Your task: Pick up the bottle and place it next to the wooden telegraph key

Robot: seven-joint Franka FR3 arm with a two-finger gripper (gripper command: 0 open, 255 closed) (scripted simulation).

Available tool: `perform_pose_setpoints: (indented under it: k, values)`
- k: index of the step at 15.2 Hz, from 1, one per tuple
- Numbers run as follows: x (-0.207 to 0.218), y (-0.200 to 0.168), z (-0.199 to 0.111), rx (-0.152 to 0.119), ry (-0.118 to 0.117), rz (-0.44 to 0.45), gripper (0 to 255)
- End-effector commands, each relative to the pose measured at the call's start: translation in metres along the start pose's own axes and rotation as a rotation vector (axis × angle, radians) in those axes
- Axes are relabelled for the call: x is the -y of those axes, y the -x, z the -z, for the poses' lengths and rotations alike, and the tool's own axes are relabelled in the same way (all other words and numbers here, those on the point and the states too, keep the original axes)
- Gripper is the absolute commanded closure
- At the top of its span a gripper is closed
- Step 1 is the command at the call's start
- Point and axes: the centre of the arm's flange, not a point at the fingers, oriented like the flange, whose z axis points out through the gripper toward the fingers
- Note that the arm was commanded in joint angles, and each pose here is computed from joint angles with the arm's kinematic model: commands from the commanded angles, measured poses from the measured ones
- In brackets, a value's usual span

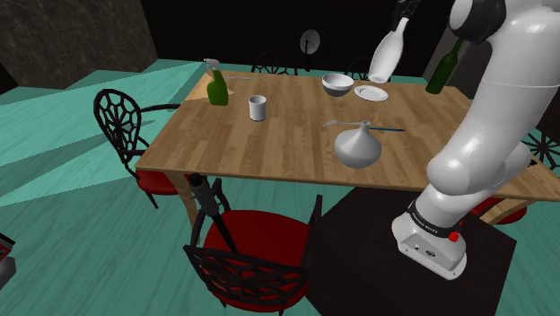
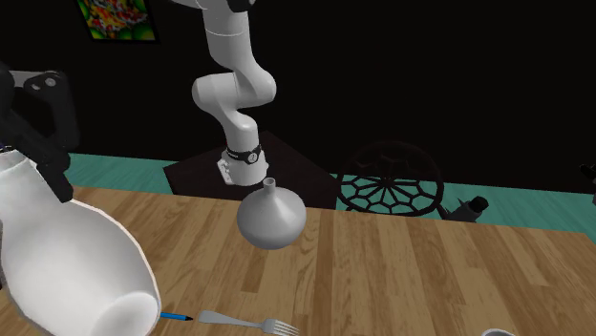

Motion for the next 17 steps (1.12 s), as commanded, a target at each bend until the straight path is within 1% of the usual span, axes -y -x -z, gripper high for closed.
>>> perform_pose_setpoints:
  k: [1, 17]
  values:
    - [-0.014, 0.023, 0.013, 0.000, -0.001, 0.001, 255]
    - [-0.112, 0.183, 0.111, 0.000, -0.001, 0.001, 255]
